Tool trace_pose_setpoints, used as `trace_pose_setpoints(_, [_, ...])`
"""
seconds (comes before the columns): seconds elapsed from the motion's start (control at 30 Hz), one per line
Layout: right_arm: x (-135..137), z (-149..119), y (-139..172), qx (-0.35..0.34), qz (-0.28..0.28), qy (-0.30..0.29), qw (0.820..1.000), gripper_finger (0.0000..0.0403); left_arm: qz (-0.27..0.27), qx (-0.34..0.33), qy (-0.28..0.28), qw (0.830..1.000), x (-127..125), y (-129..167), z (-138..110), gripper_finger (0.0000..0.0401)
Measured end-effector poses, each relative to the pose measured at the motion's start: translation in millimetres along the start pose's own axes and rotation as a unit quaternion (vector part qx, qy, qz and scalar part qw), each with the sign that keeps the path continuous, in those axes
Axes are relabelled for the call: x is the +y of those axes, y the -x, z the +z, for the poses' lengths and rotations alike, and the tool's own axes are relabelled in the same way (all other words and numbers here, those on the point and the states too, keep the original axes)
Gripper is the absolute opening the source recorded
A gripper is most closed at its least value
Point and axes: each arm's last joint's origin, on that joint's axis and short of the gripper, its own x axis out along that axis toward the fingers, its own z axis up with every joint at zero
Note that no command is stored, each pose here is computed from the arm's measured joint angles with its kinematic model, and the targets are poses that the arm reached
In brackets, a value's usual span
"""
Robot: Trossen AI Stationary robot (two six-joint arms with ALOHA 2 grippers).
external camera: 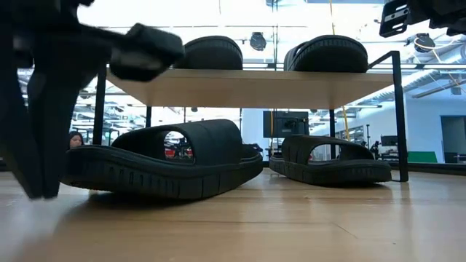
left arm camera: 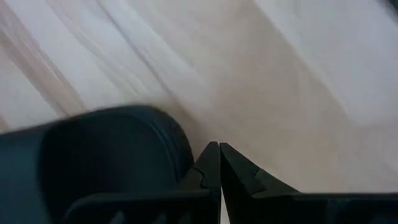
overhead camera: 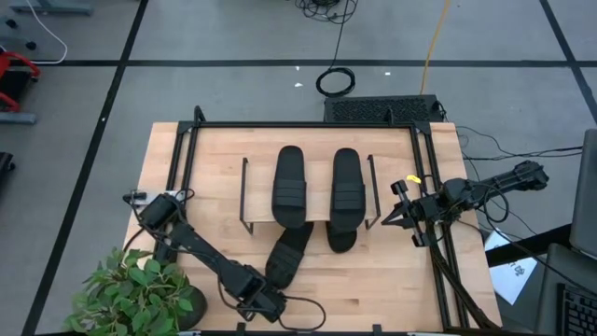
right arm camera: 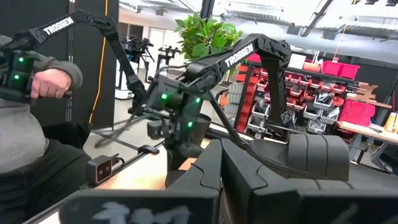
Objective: Pick and place slides into the shelf
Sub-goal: Put the black slide under the shelf
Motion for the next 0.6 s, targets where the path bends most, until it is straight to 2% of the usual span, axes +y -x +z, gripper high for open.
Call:
trace_pose_setpoints(0.4, [0, -1, -1, 0.003, 0.0, 0.001, 1.0, 0.0, 0.027, -0.018, -0.018, 0.999, 28, -8, 2, 0.0])
trace_pose_setpoints(0.6, [0, -1, -1, 0.003, 0.0, 0.001, 1.0, 0.0, 0.06, -0.036, -0.011, 0.997, 45, -9, 5, 0.0])
